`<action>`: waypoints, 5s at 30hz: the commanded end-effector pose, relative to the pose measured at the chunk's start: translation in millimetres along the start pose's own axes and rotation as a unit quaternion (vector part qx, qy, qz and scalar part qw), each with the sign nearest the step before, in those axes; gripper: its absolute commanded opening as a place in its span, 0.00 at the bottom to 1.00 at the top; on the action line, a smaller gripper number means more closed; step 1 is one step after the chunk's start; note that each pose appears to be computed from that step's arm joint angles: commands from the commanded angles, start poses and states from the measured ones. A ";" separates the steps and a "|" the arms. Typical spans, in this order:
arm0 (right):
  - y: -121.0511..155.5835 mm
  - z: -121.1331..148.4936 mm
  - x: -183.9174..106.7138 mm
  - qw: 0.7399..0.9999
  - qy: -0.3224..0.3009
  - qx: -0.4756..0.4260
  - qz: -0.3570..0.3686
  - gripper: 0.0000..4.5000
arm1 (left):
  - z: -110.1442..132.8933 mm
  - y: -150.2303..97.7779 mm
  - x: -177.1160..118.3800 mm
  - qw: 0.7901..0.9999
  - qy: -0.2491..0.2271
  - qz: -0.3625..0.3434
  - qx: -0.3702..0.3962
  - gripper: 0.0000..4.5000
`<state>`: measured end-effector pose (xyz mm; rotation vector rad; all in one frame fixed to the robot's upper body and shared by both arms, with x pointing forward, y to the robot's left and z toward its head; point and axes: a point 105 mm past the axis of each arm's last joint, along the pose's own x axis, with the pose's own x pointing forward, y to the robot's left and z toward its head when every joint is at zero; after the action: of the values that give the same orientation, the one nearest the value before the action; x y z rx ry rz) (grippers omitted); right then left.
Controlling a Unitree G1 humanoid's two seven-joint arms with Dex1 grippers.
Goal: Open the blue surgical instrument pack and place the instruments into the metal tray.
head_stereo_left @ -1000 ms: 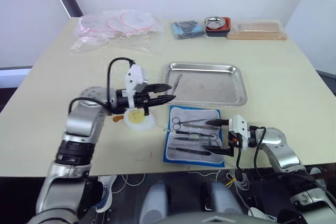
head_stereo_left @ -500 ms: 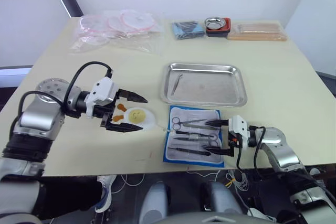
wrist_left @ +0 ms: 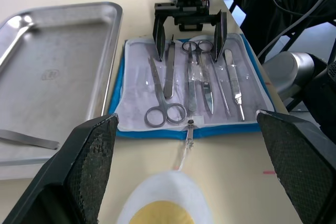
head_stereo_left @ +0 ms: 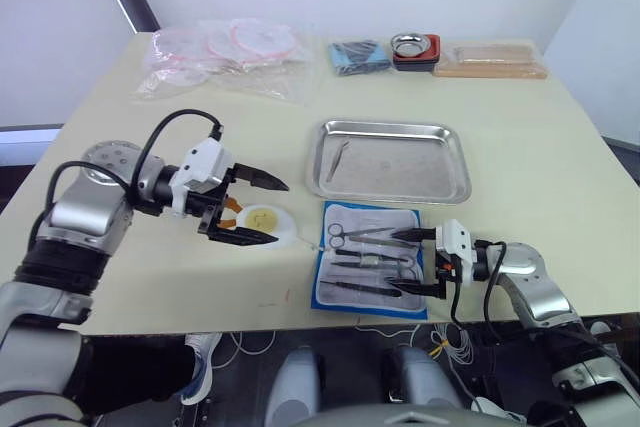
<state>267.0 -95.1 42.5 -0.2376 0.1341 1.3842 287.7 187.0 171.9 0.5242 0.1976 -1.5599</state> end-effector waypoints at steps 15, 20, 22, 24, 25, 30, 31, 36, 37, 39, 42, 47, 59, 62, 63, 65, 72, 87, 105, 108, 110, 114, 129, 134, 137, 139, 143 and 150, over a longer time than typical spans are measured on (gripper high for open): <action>23.2 -53.6 -13.4 0.992 0.101 0.062 0.034 1.00 | 0.8 18.9 45.0 0.998 0.010 -0.027 0.050 0.99; 23.8 -56.6 -14.6 0.991 0.111 0.062 0.039 1.00 | -0.5 32.5 67.6 0.999 0.001 -0.007 0.036 0.99; 24.0 -57.5 -15.3 0.991 0.115 0.061 0.041 1.00 | -1.7 33.8 73.2 0.999 0.002 -0.008 0.037 0.99; 23.1 -57.5 -15.6 0.991 0.116 0.061 0.041 1.00 | -3.3 35.9 78.1 0.999 0.006 -0.006 0.038 0.99; 22.3 -57.2 -15.5 0.991 0.115 0.061 0.041 1.00 | -4.5 37.6 81.1 0.999 0.007 -0.003 0.036 0.99; 20.5 -55.2 -13.0 0.991 0.111 0.060 0.039 1.00 | -11.7 47.9 93.2 1.000 0.013 0.015 0.018 0.99; 20.3 -54.7 -12.4 0.991 0.110 0.060 0.039 1.00 | -13.2 50.0 95.0 1.000 0.013 0.020 0.015 0.99; 21.3 -54.3 -11.1 0.992 0.107 0.061 0.038 1.00 | -19.6 56.6 105.4 0.999 0.022 0.028 0.015 0.99; 21.7 -54.2 -10.8 0.992 0.106 0.061 0.037 1.00 | -21.0 56.9 107.8 0.999 0.024 0.026 0.015 0.99; 22.3 -54.1 -10.4 0.992 0.105 0.061 0.036 1.00 | -25.5 56.9 111.5 0.999 0.034 0.024 0.020 0.99; 23.4 -54.4 -9.5 0.992 0.103 0.063 0.033 1.00 | -24.9 55.7 118.4 0.999 0.025 0.018 0.019 0.99; 24.8 -54.6 -8.8 0.992 0.101 0.065 0.028 1.00 | -26.9 49.9 122.8 1.000 0.022 0.002 0.020 0.99; 26.1 -55.0 -7.4 0.993 0.095 0.070 0.024 1.00 | -18.1 49.6 116.1 0.999 0.009 -0.003 0.031 0.60; 25.5 -54.8 -7.2 0.993 0.095 0.069 0.024 1.00 | -17.4 45.8 117.5 0.999 0.009 -0.013 0.032 0.60; 25.2 -54.7 -7.3 0.993 0.094 0.069 0.023 1.00 | -17.5 44.3 118.0 0.999 0.008 -0.017 0.032 0.60; 24.7 -54.5 -7.3 0.993 0.094 0.069 0.023 1.00 | -17.8 42.7 118.7 0.999 0.009 -0.021 0.031 0.60; 24.2 -54.4 -7.3 0.993 0.093 0.069 0.020 1.00 | -21.3 42.8 123.6 0.999 0.017 -0.013 0.030 0.60; 23.9 -53.3 -5.5 0.994 0.088 0.069 0.016 1.00 | -35.0 40.0 127.9 0.998 0.051 -0.011 0.047 0.60; 25.3 -53.5 -3.8 0.994 0.086 0.071 0.014 1.00 | -34.2 50.0 128.1 0.998 0.051 0.014 0.041 0.60; 24.6 -52.9 -3.2 0.994 0.085 0.070 0.013 1.00 | -35.9 48.0 129.3 0.998 0.053 0.010 0.042 0.60; 24.6 -52.7 -3.1 0.994 0.085 0.070 0.014 1.00 | -36.6 47.7 129.2 0.997 0.056 0.010 0.046 0.60; 24.9 -52.8 -2.8 0.994 0.084 0.070 0.014 1.00 | -37.6 44.1 127.8 0.997 0.061 -0.002 0.050 0.60; 24.1 -51.9 0.0 0.994 0.082 0.068 0.014 1.00 | -40.0 32.9 128.1 0.998 0.060 -0.026 0.009 0.36; 24.9 -52.4 0.3 0.994 0.082 0.069 0.014 1.00 | -38.3 31.1 127.6 0.997 0.067 -0.032 0.001 0.00; 25.1 -52.2 1.1 0.994 0.081 0.070 0.013 1.00 | -39.2 31.5 125.7 0.996 0.080 -0.033 -0.004 0.00; 25.1 -52.1 1.4 0.994 0.080 0.070 0.013 1.00 | -36.8 33.0 124.4 0.996 0.084 -0.032 -0.006 0.00; 25.7 -52.4 2.0 0.994 0.079 0.071 0.012 1.00 | -25.8 35.8 123.5 0.996 0.086 -0.031 -0.015 0.00; 27.0 -54.2 3.8 0.994 0.081 0.072 0.014 1.00 | -11.8 35.7 118.4 0.992 0.117 -0.047 -0.021 0.00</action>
<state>268.2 -93.8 41.7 -0.2613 0.1161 1.3678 328.1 89.2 102.2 0.6422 0.4690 -1.5600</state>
